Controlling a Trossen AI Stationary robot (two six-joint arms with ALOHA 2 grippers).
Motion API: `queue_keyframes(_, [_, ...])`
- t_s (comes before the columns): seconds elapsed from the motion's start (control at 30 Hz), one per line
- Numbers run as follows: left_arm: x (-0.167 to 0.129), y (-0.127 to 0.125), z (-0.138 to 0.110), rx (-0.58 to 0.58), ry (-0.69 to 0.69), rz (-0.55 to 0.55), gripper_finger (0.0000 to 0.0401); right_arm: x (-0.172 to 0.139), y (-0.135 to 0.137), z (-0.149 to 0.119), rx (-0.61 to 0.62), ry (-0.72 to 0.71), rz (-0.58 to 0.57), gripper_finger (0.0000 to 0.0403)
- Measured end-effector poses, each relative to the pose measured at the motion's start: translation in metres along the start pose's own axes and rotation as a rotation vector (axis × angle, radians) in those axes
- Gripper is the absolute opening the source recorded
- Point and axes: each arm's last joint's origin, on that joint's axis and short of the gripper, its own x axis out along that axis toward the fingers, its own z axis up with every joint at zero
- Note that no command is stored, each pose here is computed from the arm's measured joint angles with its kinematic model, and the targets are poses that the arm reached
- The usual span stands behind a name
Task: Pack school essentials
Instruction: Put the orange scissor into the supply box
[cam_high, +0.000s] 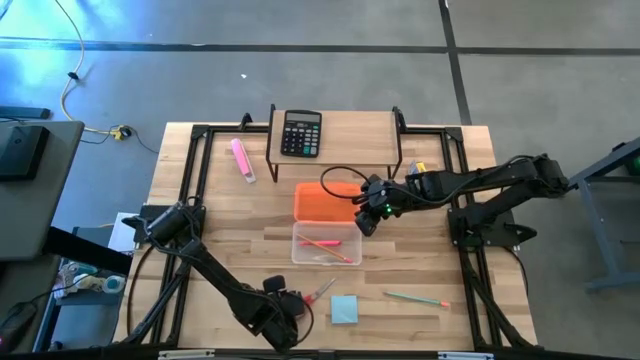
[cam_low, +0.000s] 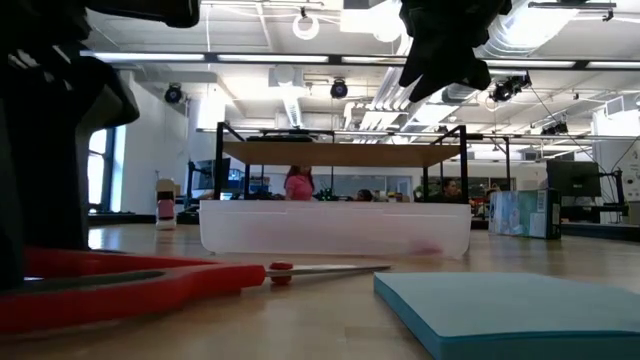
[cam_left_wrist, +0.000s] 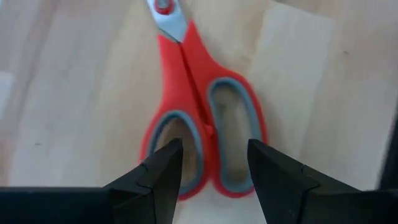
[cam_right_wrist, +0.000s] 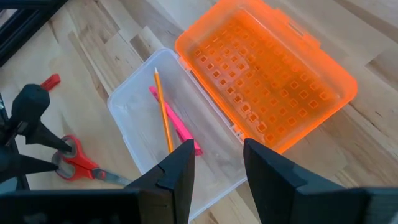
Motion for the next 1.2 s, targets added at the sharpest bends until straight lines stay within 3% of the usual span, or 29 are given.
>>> queue_keyframes(0.2, [0.008,0.003,-0.003,-0.023,0.036,0.041,0.0155,0.000,0.000,-0.001,-0.001,0.008,-0.001,0.0128])
queue_keyframes(0.7, [0.013,-0.001,-0.007,-0.020,0.061,0.019,0.0045,0.000,-0.002,-0.003,-0.005,0.038,-0.004,0.0128])
queue_keyframes(1.2, [-0.010,0.001,-0.003,0.032,-0.009,0.009,0.0034,-0.001,-0.003,-0.005,-0.025,0.083,0.002,0.0128])
